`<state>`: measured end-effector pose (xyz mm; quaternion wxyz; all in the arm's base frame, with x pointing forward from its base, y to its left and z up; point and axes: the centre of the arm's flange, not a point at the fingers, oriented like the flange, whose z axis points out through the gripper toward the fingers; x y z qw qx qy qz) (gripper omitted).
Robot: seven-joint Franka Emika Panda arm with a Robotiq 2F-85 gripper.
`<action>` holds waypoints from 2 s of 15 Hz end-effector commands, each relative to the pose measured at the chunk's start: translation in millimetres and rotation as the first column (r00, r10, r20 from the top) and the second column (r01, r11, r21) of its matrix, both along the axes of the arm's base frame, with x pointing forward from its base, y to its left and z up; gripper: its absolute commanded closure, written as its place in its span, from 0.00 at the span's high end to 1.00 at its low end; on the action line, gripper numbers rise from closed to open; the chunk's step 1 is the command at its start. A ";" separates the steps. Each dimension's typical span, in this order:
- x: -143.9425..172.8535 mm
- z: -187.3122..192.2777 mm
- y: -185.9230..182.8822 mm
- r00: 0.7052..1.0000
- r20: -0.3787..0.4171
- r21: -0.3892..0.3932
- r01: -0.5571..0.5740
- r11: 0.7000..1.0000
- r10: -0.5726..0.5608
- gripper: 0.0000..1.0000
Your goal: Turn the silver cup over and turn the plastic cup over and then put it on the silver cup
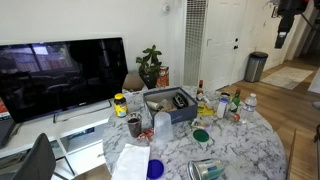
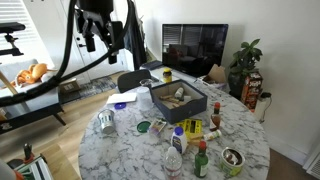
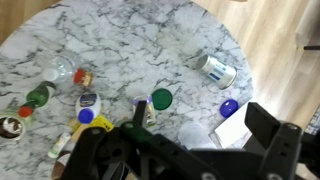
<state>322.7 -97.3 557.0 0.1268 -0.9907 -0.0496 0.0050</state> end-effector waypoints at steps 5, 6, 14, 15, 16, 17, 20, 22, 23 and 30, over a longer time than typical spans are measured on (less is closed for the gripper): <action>48.2 -78.3 193.2 0.969 -0.177 -0.028 0.170 0.985 -0.172 1.00; 48.2 -88.6 219.8 0.988 -0.140 0.019 0.074 0.997 -0.071 1.00; 20.2 -147.3 314.9 0.913 -0.061 0.061 -0.399 0.915 0.402 1.00; 20.8 -150.4 318.2 0.890 -0.052 0.069 -0.449 0.891 0.452 1.00; 21.0 -136.9 313.6 0.926 -0.074 0.035 -0.370 0.929 0.371 1.00; 20.8 -139.3 315.9 0.920 -0.075 0.037 -0.383 0.923 0.385 1.00; 23.1 -137.1 314.7 0.922 -0.071 0.038 -0.378 0.925 0.380 1.00; 29.1 -146.2 315.2 0.932 -0.121 0.021 -0.343 0.939 0.343 1.00; 37.2 -160.9 315.6 0.959 -0.145 0.028 -0.242 0.970 0.243 1.00; 61.1 -265.1 311.0 0.985 -0.098 -0.017 0.137 0.990 -0.138 1.00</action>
